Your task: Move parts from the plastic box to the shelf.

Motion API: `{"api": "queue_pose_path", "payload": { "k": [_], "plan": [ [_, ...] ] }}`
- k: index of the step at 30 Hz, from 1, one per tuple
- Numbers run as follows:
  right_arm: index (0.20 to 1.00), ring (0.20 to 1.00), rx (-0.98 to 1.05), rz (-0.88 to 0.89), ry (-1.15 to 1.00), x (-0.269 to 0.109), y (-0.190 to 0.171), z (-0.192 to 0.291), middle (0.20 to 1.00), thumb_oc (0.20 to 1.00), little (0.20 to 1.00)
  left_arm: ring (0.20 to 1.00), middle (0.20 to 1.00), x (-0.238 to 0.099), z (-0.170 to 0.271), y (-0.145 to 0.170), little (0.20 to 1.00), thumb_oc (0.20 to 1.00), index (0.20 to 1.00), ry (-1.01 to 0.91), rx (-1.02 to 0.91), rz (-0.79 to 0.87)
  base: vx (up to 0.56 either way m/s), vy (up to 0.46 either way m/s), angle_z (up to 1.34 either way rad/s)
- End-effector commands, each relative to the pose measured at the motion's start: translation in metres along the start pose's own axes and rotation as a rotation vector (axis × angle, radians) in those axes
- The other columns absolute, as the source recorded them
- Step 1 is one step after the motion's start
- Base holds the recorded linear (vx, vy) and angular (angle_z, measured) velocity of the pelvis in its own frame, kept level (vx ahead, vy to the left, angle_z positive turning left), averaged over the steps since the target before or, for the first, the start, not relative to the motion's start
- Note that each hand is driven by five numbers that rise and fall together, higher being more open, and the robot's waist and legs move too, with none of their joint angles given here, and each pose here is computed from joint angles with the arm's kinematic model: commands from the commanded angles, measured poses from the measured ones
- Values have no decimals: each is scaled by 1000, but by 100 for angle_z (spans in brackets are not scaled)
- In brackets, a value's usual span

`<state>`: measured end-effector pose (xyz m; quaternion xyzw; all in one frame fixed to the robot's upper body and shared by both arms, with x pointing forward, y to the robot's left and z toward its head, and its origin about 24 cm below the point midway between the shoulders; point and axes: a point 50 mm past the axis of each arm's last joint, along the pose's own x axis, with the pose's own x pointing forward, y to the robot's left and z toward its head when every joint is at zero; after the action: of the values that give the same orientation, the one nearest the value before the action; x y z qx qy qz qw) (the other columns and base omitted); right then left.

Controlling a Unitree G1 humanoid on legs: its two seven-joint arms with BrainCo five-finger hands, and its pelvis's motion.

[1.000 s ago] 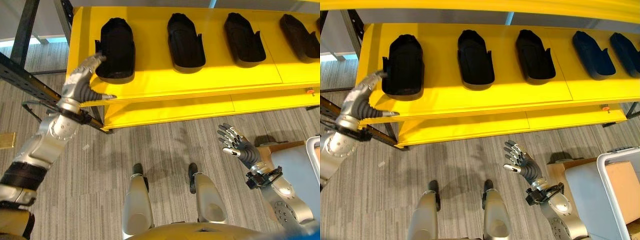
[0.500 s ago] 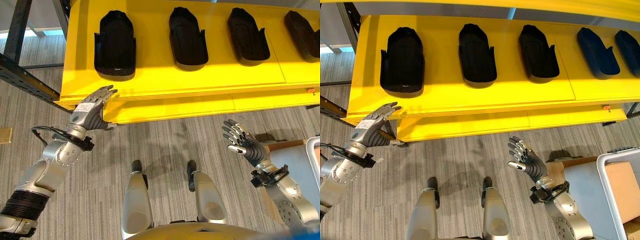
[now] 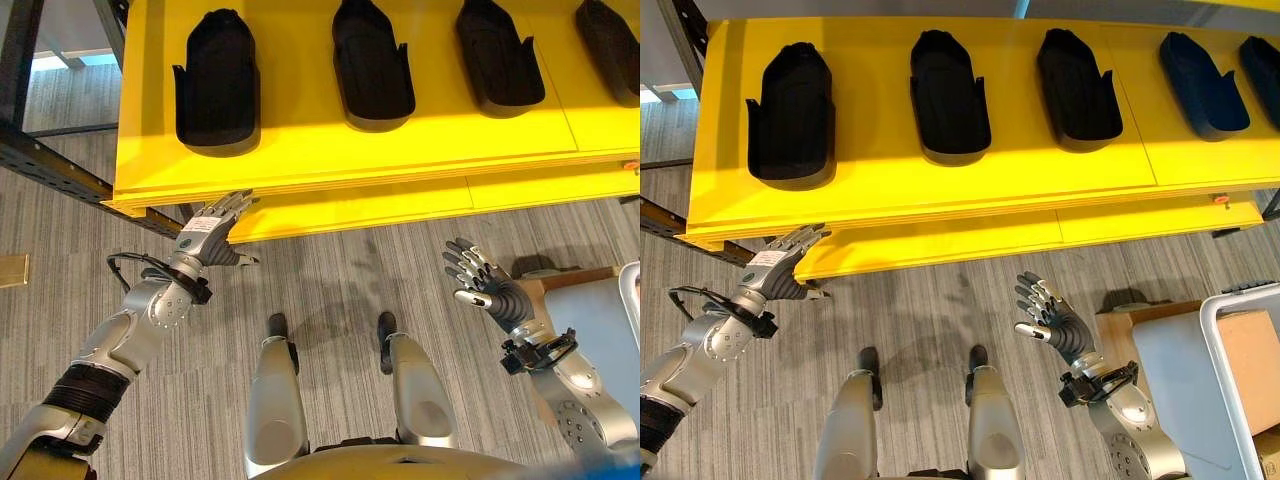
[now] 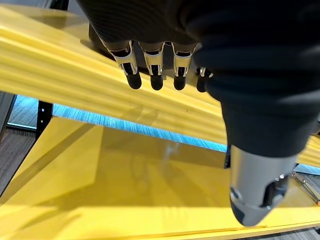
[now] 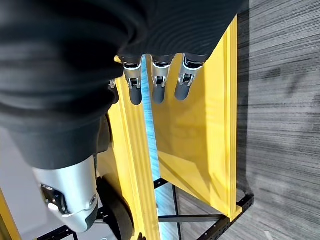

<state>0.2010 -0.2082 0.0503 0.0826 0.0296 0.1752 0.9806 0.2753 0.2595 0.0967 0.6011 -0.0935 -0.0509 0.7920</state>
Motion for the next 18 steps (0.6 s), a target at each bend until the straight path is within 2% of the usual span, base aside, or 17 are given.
{"api": "queue_pose_path", "payload": {
  "k": [1,11,18],
  "plan": [
    [1000,1000,-66,36,-39,-6,3,14,1000,1000,1000,1000,1000,8,1,5,1000,1000,1000,-3,16,55,0,0,0],
    [1000,1000,-61,41,-31,-8,2,14,1000,1000,1000,1000,1000,23,-8,14,1000,1000,1000,54,47,117,1,2,-1],
    [1000,1000,-62,34,-31,-10,1,14,1000,1000,1000,1000,1000,21,-11,25,1000,1000,1000,60,61,160,9,10,-4]
  ]
}}
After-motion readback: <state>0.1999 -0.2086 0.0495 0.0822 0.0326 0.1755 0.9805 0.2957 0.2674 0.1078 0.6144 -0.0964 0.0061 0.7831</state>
